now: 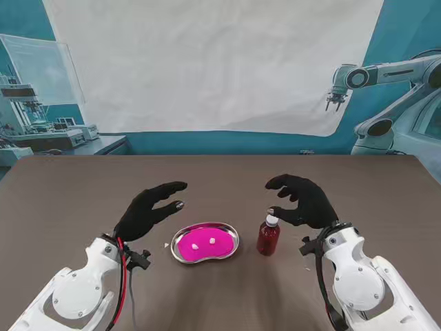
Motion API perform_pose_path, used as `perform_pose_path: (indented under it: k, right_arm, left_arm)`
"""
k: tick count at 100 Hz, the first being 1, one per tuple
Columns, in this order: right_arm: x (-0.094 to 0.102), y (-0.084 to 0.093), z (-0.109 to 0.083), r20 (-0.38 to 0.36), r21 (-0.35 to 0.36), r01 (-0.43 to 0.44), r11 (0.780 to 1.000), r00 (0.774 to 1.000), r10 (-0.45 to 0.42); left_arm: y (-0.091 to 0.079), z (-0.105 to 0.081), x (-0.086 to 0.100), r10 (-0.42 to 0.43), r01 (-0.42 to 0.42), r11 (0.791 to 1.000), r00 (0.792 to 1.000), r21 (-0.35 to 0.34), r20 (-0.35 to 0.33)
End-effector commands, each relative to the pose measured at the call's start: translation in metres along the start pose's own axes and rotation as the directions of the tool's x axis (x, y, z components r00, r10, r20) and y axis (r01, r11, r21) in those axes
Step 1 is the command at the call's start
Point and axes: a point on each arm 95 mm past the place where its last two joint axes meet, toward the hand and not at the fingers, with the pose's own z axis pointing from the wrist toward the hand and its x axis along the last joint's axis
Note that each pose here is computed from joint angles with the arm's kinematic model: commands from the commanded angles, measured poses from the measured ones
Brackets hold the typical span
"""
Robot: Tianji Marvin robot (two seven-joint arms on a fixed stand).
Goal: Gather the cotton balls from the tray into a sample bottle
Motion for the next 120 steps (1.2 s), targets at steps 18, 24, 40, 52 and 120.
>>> perform_pose_path:
  k: [18,24,40,52,120]
  right_arm:
    - [0.005,-0.004,0.000,0.003,0.031,0.023,0.999,1.000,-0.023]
    - [0.007,-0.002,0.001,0.005,0.036,0.067,0.997,0.998,-0.068]
    - [0.013,0.006,0.007,-0.008,0.051,0.189,0.981,0.982,-0.189]
    - [0.015,0.010,0.012,-0.029,0.102,0.279,0.955,0.960,-0.278]
    - [-0.021,-0.018,0.022,-0.097,0.383,0.469,0.796,0.877,-0.471]
  left_arm:
    - [0.003,-0.001,0.002,-0.002,0.002,1.000,1.000,-0.020,0.009]
    - [0.003,-0.001,0.002,-0.002,0.002,1.000,1.000,-0.020,0.011]
    - [0.002,0.000,0.000,-0.001,0.001,1.000,1.000,-0.023,0.020]
    - [0.002,0.000,-0.002,-0.004,0.004,1.000,0.999,-0.021,0.033]
    - [0.006,0.001,-0.004,0.044,-0.039,0.996,0.997,-0.077,0.057]
